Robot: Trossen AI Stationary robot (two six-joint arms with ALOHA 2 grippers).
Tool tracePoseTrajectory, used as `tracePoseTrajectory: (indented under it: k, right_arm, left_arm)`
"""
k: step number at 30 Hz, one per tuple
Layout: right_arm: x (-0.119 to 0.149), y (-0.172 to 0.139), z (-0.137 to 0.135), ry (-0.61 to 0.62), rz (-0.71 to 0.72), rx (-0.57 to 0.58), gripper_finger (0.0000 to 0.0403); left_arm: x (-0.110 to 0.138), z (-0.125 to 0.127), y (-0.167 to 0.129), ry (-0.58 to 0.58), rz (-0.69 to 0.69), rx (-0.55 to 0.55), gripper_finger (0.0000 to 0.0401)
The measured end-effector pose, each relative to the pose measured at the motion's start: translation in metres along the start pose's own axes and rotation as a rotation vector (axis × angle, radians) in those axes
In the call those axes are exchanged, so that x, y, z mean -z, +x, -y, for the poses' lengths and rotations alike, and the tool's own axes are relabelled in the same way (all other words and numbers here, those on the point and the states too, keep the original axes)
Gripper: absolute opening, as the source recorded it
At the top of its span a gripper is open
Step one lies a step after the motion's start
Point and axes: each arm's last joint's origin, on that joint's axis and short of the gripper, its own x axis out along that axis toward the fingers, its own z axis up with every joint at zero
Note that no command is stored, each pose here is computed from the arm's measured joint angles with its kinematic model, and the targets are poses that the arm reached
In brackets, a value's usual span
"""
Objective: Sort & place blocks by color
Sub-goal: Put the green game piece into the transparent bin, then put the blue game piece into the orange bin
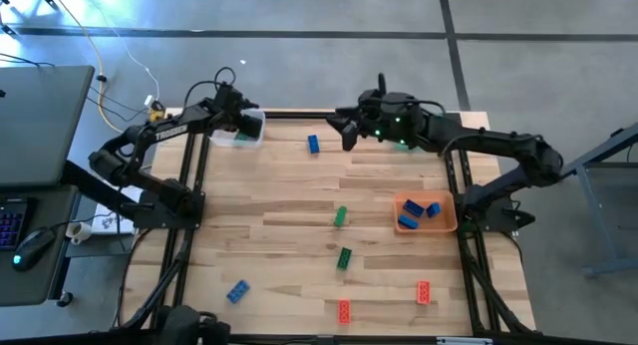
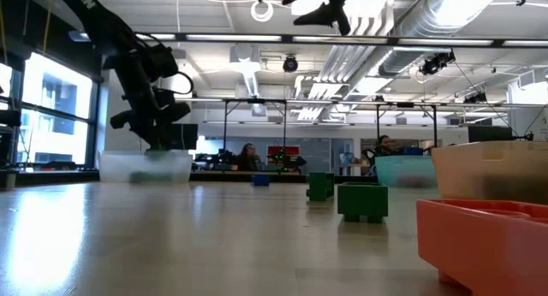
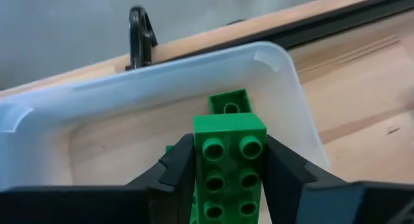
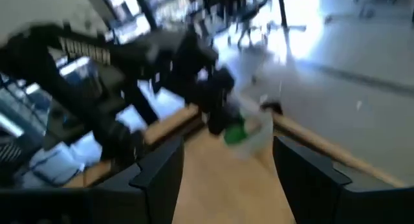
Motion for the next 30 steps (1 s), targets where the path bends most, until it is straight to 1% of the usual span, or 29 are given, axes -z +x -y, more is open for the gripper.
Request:
tracePoseTrajectory:
  k: [4,10,16,22,26,30]
  right_arm:
    - [0.011,0.003,0.0,0.037,-0.101,-0.013,0.0225]
    - [0.031,-0.001,-0.014,0.064,-0.249,-0.037,0.0225]
    - [0.047,-0.008,-0.029,0.094,-0.361,-0.036,0.0225]
    - [0.054,-0.011,-0.031,0.058,-0.411,-0.022,0.0225]
    - [0.051,-0.01,-0.026,0.041,-0.378,0.032,0.0225]
    - [0.046,-0.007,-0.016,0.036,-0.351,0.078,0.0225]
  left_arm:
    - [0.002,0.0,0.006,0.001,-0.023,0.005,0.0127]
    - [-0.003,0.0,0.005,0.01,-0.014,0.0,0.0134]
    - [-0.009,0.001,0.002,0.014,0.002,0.005,0.0167]
    - [-0.016,0.004,-0.002,0.039,0.012,0.056,0.021]
    - [-0.025,0.005,-0.009,0.039,0.014,0.051,0.0232]
    - [-0.038,0.007,-0.018,0.038,0.031,0.057,0.0242]
